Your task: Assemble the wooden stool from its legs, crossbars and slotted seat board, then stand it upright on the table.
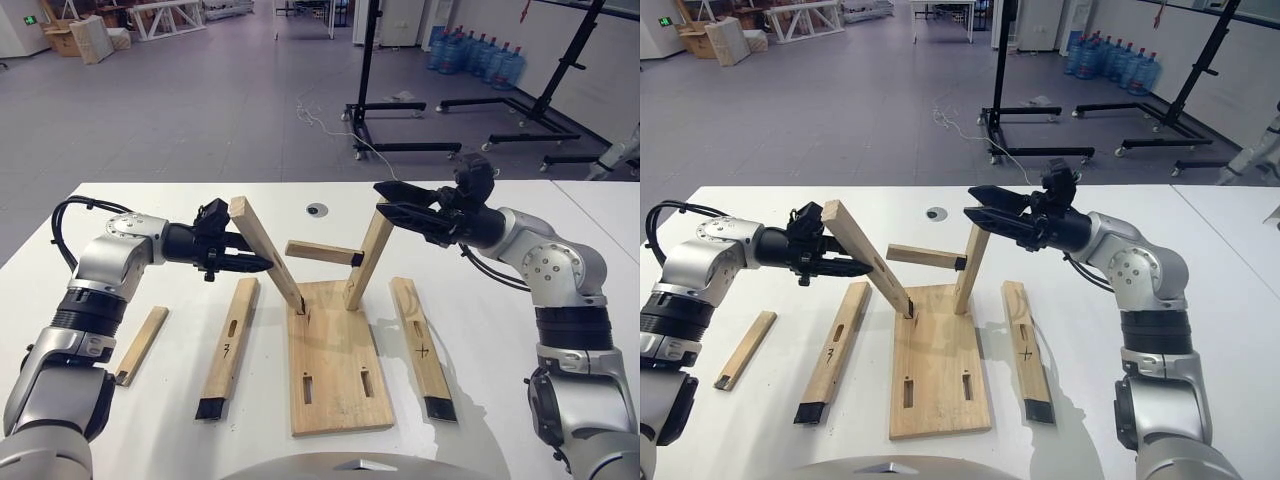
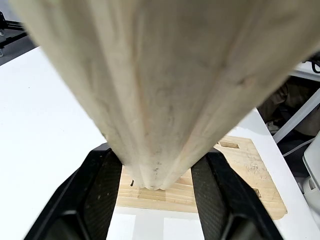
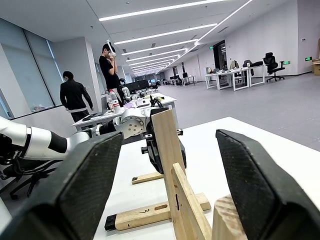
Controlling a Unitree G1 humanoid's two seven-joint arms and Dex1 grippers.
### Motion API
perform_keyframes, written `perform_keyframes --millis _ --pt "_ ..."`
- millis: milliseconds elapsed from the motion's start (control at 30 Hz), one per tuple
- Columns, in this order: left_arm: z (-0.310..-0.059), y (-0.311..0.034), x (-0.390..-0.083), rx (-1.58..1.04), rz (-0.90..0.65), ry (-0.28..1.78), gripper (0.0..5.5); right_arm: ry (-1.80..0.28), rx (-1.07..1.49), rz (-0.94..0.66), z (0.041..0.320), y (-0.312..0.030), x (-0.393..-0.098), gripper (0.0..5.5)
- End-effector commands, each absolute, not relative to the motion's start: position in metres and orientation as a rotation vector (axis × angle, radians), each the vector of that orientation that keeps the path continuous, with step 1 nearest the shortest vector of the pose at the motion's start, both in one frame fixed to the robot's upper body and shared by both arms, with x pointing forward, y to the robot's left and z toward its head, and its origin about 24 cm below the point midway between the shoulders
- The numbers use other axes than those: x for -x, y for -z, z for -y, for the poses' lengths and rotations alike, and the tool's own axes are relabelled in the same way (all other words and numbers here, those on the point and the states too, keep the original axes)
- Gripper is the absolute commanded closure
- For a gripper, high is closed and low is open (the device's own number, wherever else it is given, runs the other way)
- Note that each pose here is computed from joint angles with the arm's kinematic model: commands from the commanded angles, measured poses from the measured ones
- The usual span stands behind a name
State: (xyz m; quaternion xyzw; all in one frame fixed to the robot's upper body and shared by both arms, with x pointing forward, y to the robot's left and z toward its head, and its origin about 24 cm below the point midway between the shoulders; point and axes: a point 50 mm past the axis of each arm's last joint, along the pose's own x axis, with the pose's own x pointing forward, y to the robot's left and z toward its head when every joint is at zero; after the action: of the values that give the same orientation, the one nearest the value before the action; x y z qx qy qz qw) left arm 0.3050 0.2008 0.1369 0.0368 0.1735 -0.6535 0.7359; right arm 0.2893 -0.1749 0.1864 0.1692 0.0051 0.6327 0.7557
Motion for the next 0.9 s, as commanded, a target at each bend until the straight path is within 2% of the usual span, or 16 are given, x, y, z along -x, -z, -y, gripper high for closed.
perform_keyframes --millis 33,533,800,900 --pt "-0.208 -0.103 -0.296 -0.047 -0.583 1.398 3.50 -1.366 -0.385 -0.173 0.169 -0.156 -0.284 2.11" --pt "-0.190 -0.108 -0.297 -0.253 -0.675 1.466 3.50 -1.391 -0.338 -0.170 0.157 -0.157 -0.275 2.11" --pt "-0.191 -0.115 -0.300 -0.266 -0.679 1.473 3.50 -1.376 -0.338 -0.161 0.157 -0.157 -0.270 2.11" --pt "-0.192 -0.112 -0.299 -0.277 -0.696 1.472 3.50 -1.366 -0.320 -0.113 0.156 -0.165 -0.272 2.11"
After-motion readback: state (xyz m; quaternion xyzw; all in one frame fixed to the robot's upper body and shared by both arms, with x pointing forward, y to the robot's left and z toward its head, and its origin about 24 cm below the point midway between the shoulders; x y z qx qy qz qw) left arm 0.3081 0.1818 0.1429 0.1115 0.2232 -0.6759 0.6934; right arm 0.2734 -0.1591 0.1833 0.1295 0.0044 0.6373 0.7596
